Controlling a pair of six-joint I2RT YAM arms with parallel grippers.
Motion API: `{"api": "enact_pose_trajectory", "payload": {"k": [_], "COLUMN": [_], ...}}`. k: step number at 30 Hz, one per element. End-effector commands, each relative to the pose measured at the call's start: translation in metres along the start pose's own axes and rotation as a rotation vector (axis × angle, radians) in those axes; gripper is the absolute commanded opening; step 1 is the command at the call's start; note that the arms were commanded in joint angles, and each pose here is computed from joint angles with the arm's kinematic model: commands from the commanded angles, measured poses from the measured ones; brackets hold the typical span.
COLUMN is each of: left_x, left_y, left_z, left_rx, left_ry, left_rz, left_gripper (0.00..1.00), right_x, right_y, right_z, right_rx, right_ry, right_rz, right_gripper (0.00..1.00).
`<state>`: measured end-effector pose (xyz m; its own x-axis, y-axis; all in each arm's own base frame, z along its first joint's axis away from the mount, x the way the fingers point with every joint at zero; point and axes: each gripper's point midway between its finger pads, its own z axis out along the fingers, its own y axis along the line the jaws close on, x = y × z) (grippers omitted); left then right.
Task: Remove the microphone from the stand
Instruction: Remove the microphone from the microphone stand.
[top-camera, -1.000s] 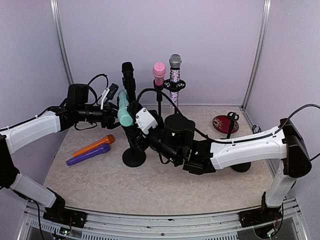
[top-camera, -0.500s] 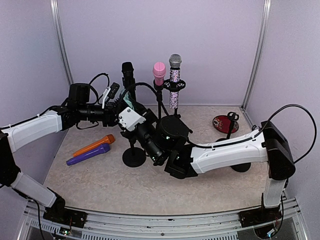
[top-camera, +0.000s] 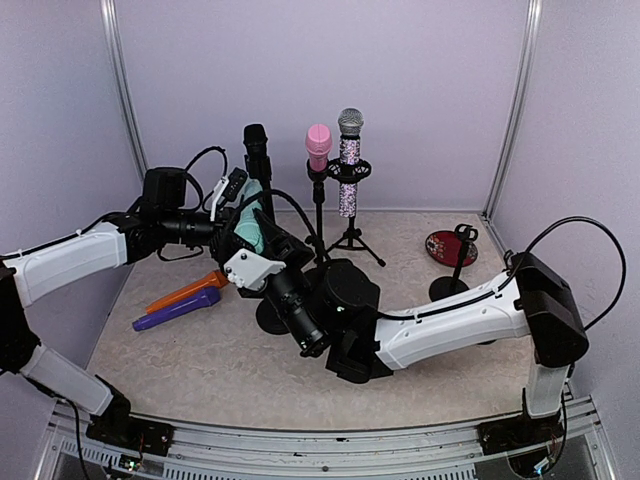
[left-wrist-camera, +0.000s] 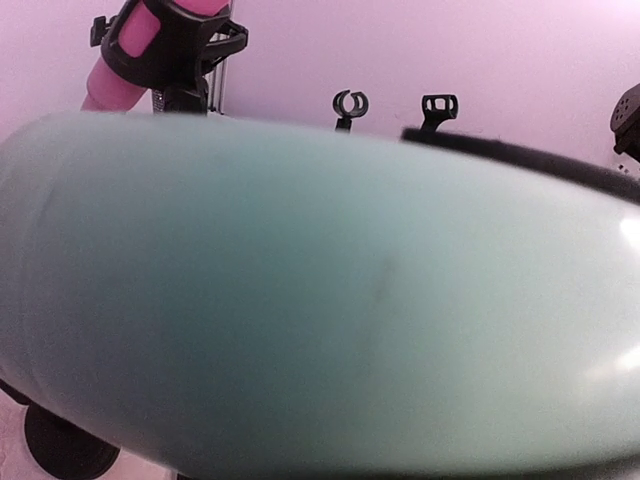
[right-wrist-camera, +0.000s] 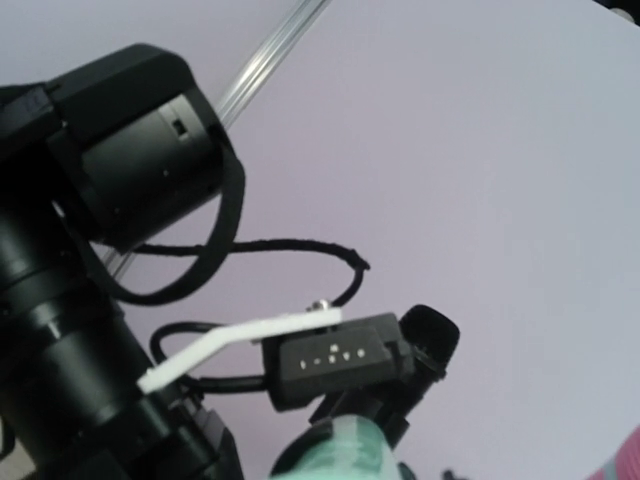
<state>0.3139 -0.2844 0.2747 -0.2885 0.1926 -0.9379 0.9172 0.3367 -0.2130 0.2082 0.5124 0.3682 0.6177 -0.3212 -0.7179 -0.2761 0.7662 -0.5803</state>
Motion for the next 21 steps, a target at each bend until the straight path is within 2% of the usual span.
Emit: {"api": "enact_pose_trajectory", "payload": {"k": [1, 8, 21], "left_x": [0.001, 0.011, 0.016], "left_y": [0.039, 0.044, 0.062], "left_z": [-0.002, 0.001, 0.003], "left_rx": [-0.166, -0.189, -0.275], "left_ry": [-0.004, 0.024, 0.035], "left_rz": [-0.041, -0.059, -0.109], "left_gripper": [0.07, 0.0, 0.0], "right_x": [-0.059, -0.074, -0.097], "right_y": [-0.044, -0.065, -0.084], "right_z": [-0.027, -0.052, -0.076], "right_rx": [0.071, 0.065, 0.05], "right_ry": [-0.112, -0.102, -0.118], "right_rz": [0.072, 0.15, 0.206], "right_gripper": [0.06, 0.05, 0.04]}}
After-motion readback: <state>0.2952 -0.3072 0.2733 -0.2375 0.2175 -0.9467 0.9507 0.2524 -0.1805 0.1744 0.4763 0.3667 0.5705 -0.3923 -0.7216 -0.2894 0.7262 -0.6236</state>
